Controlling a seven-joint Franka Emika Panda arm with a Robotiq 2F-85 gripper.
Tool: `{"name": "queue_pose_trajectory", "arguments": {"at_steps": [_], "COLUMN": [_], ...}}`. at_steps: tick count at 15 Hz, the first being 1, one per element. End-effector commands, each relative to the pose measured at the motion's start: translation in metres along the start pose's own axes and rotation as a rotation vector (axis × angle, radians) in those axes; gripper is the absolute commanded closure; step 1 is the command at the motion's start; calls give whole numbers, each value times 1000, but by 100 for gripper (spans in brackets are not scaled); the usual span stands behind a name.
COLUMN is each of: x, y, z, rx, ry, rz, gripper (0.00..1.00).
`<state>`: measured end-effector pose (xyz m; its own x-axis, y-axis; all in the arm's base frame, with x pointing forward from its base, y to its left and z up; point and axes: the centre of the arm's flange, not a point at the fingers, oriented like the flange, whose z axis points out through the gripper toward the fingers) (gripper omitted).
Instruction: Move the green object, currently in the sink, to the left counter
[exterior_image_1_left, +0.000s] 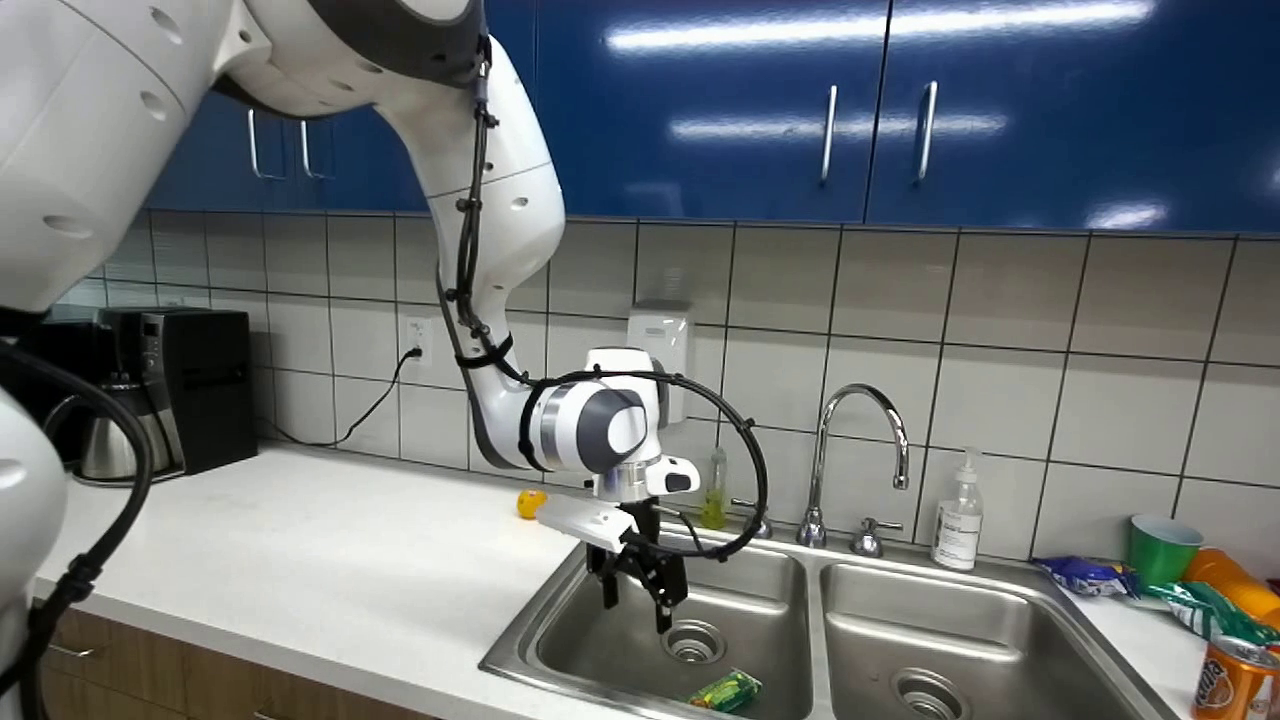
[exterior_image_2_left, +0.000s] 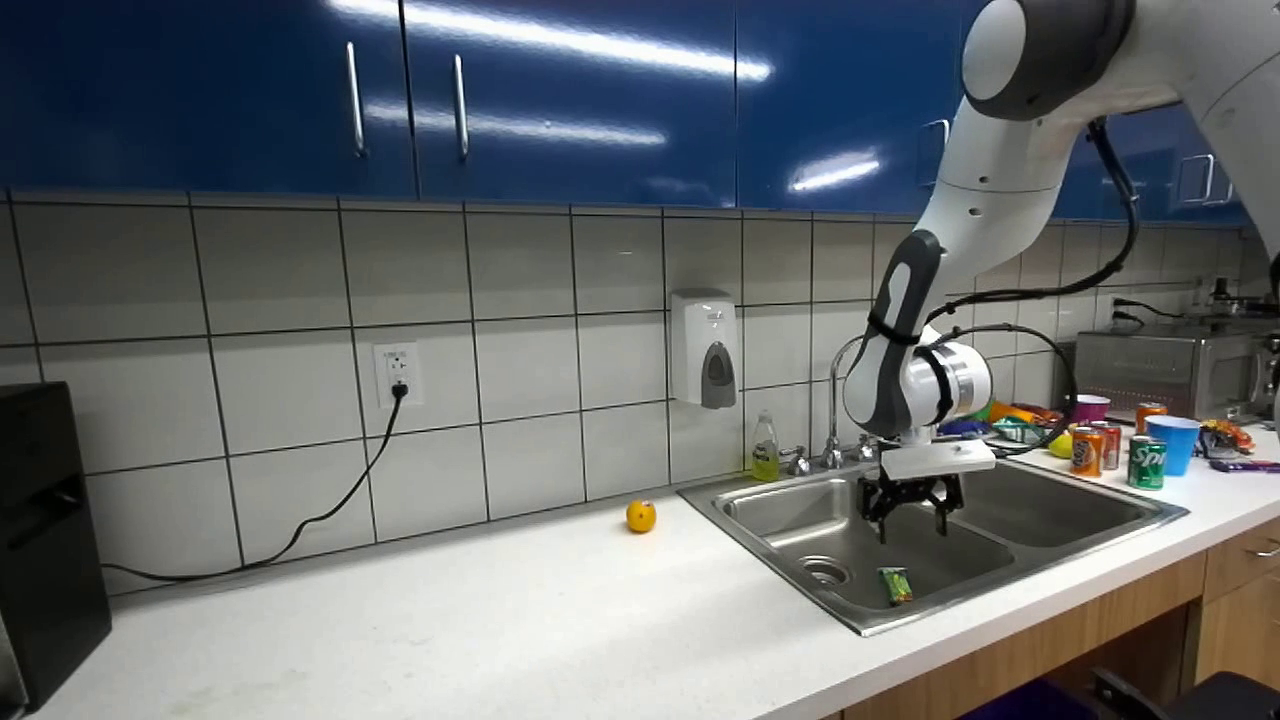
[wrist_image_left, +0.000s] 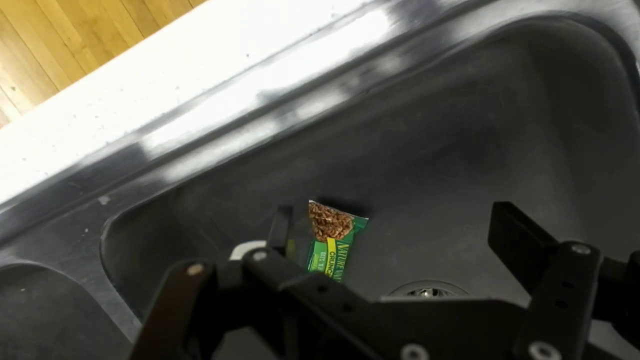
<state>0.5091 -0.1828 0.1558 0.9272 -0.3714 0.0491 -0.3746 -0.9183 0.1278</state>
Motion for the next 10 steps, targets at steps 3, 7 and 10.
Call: {"name": "queue_pose_trajectory", "arguments": {"at_steps": [3,7,10], "x": [27,40,50], "y": [3,1,2], "z": [33,51,66], "rx": [5,1,-4], "ry": [9,7,3], "rz": [-18,-17,-12], "gripper": [0,0,0]}}
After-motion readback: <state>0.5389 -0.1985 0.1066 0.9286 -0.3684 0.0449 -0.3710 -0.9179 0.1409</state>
